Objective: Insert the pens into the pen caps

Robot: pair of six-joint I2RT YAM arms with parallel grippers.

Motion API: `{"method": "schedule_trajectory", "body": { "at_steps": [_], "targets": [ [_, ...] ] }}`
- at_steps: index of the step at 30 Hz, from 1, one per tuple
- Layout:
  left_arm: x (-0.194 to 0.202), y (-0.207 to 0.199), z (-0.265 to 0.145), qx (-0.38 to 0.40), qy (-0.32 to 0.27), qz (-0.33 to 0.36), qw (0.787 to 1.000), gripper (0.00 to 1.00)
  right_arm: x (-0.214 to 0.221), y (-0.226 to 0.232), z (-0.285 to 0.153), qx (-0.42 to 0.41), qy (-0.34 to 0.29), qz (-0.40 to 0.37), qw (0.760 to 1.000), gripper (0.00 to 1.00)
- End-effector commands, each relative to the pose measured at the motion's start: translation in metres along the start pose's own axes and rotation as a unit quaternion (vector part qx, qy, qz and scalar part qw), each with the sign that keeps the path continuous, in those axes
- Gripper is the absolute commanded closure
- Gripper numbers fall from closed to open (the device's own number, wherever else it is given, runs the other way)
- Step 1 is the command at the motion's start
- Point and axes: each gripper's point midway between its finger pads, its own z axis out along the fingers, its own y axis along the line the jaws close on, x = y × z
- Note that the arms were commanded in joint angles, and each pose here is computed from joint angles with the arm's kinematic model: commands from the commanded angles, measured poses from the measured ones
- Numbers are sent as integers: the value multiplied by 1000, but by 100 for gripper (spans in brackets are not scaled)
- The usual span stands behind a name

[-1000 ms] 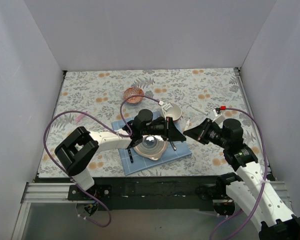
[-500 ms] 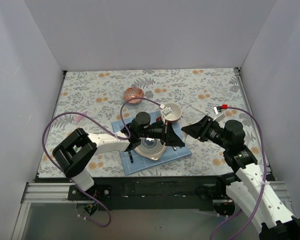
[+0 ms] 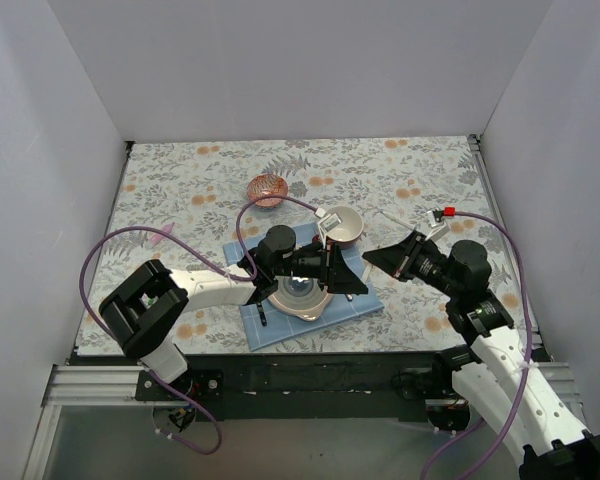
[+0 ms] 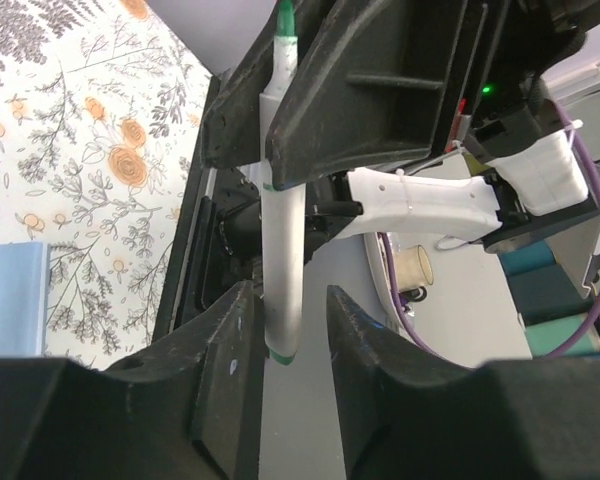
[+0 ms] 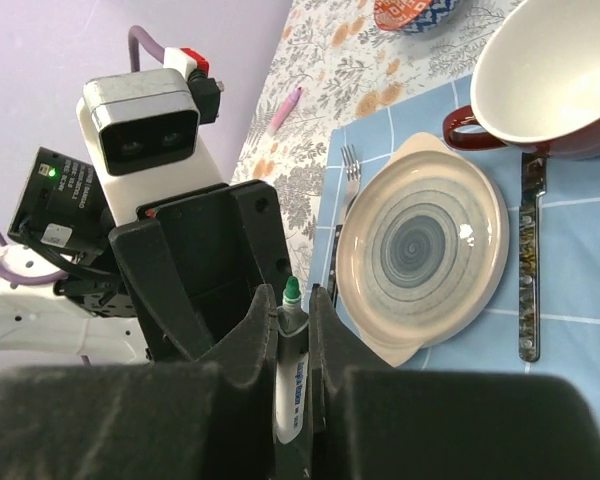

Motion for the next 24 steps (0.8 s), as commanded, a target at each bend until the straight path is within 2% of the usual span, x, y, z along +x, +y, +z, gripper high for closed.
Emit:
{"method": "schedule_trajectory", "body": {
  "at_steps": [1, 6, 9, 10, 13, 14, 16, 18, 21, 23, 24],
  "targets": [
    [-13, -26, 3, 46, -8, 27, 999, 64, -5, 18, -3, -50, -16, -26, 998, 99],
    [-10, -22, 7, 53, 2, 15, 998, 65, 0, 16, -2, -57, -10, -26, 998, 99],
    [-11, -20, 9, 53, 4, 12, 999, 71, 5, 14, -1, -61, -2, -24, 998, 99],
    [-11, -20, 10, 55, 5, 12, 998, 74, 5, 13, -1, -61, -2, -23, 998, 99],
    [-9, -18, 11, 59, 10, 9, 998, 96, 5, 13, -1, -62, -6, -25, 998, 99],
    [-8, -18, 11, 58, 10, 9, 998, 100, 5, 14, -2, -64, -6, -28, 998, 99],
    [-6, -18, 10, 60, 14, 11, 998, 100, 5, 13, -2, -64, -5, -31, 997, 99],
    [-7, -20, 9, 61, 14, 13, 998, 100, 6, 12, -1, -59, -2, -35, 998, 86],
    [-11, -16, 7, 43, 7, 14, 999, 100, 3, 12, -1, -53, 0, -45, 998, 77],
    [-14, -16, 6, 38, 3, 27, 999, 100, 0, 15, 0, -53, 0, -49, 997, 74],
    [-13, -14, 6, 31, 6, 24, 999, 100, 0, 15, 0, -53, 2, -49, 997, 68]
  ]
}}
